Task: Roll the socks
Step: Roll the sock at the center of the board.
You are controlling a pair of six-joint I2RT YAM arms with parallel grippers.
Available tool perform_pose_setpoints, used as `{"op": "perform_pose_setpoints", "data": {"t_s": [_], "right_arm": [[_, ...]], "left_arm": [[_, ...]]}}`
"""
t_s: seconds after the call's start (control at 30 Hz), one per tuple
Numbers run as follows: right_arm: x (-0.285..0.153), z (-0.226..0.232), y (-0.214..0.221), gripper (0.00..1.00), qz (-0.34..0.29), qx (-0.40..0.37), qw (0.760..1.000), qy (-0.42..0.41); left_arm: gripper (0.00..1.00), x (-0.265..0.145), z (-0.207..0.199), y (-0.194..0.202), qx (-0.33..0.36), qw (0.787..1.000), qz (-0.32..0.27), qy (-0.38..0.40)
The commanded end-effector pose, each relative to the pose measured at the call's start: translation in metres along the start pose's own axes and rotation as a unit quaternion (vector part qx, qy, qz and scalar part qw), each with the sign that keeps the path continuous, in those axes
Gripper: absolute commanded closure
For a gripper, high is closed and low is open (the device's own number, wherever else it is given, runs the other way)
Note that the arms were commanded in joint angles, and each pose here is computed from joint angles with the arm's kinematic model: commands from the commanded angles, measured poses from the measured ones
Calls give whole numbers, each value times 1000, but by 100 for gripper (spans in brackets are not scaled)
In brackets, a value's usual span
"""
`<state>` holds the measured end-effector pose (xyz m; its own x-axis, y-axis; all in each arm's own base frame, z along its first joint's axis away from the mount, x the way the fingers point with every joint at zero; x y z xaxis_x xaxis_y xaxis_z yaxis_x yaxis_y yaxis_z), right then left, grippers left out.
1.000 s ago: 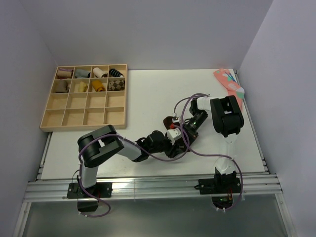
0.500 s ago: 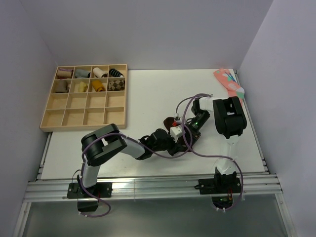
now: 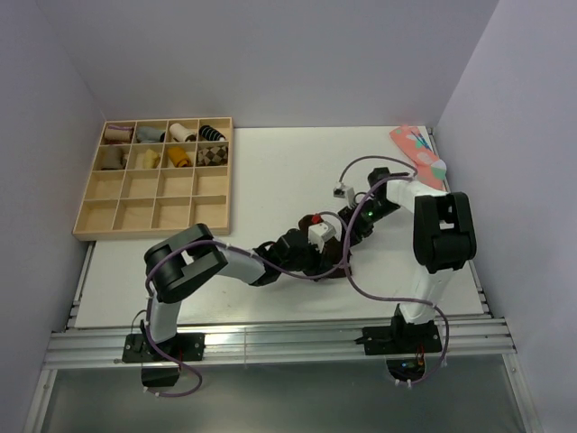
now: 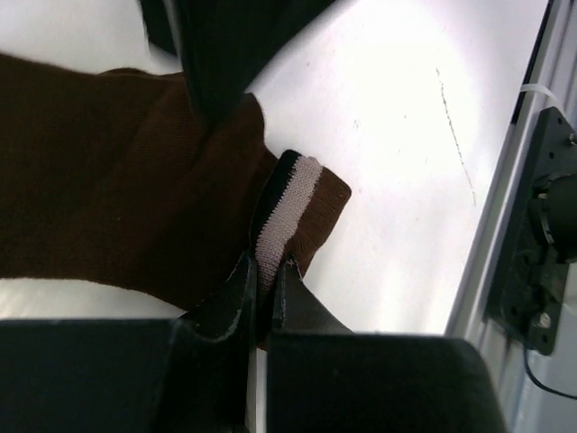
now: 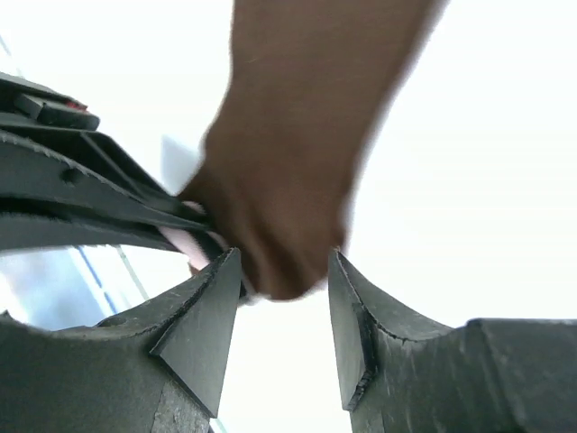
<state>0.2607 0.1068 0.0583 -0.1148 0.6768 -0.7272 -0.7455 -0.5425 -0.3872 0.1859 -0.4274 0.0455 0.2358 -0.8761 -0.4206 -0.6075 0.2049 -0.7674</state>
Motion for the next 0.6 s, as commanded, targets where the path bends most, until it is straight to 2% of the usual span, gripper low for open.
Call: {"op": "perform_pose_setpoints", "data": {"t_s": [0.0,0.17,0.33,0.43,0.57], "right_arm": [[-26,-9,-26,49,-88,-15,996,26],[-42,-1,-25,48,-125,-58,988,72],[-60,19,-25,49,-173,-151,965,125],[-63,30,-10,45,-198,-198,950,138],[-61,54,6,42,-197,-270,935,120]], "left_arm": [[100,-19,12,34,-60,996,70,-19],[100,-25,20,36,-118,989,89,-5],[100,-26,32,34,-166,979,115,3],[100,-29,36,26,-203,971,123,20],[100,-33,38,23,-250,955,154,35]]}}
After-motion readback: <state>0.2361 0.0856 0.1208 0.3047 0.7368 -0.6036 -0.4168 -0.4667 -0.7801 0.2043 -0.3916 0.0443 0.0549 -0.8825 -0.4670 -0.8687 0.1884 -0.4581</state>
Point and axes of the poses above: each gripper's point midway between its finger pads, its own x axis out along the fingers, its own z axis along the line the jaws close on, y = z × x, the point moved 3 cm from there along -x, back along the fingers, and after that the axes turned 1 degree about -x, right-handed, at the moved point
